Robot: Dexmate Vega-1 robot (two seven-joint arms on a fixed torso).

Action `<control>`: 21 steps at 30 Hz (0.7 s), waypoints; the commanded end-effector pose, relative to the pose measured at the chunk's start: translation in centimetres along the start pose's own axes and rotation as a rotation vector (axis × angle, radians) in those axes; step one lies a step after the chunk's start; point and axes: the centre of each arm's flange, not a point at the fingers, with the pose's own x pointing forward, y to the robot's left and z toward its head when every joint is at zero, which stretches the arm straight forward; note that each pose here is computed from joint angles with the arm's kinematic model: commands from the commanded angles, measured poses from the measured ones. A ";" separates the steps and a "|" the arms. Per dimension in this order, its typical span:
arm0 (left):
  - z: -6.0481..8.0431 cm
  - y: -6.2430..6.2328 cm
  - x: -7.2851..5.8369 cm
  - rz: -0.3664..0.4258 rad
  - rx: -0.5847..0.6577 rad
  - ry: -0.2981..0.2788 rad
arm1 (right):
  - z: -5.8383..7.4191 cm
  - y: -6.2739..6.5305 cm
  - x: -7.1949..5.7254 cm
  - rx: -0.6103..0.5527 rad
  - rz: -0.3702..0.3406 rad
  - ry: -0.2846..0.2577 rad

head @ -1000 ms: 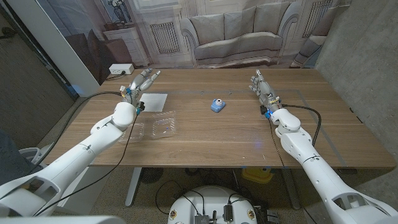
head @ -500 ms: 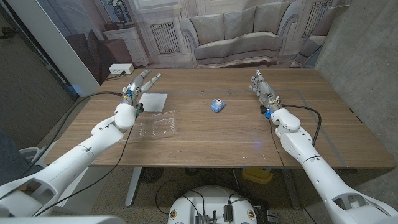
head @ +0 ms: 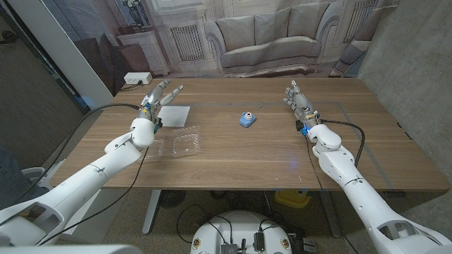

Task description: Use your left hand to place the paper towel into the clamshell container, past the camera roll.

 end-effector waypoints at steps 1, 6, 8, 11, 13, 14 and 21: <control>-0.1 0.3 -0.1 0.011 0.049 0.001 | 0.0 0.0 -0.2 0.001 -0.006 -0.001; -0.3 0.3 -0.3 0.016 0.079 0.009 | 0.1 0.0 -0.4 0.000 -0.011 -0.004; -0.4 0.3 -0.4 0.018 0.088 0.013 | 0.1 -0.1 -0.4 0.000 -0.012 -0.003; -0.4 0.5 -0.4 0.019 0.111 0.016 | 0.1 -0.1 -0.5 0.000 -0.010 0.004; -0.4 0.6 -0.4 0.020 0.137 0.019 | 0.2 -0.1 -0.5 -0.004 -0.007 0.007; -0.4 0.7 -0.4 0.022 0.150 0.021 | 0.2 -0.1 -0.5 -0.003 -0.008 0.006; -0.6 0.9 -0.4 0.021 0.200 0.037 | 0.1 -0.1 -0.6 0.004 -0.010 0.006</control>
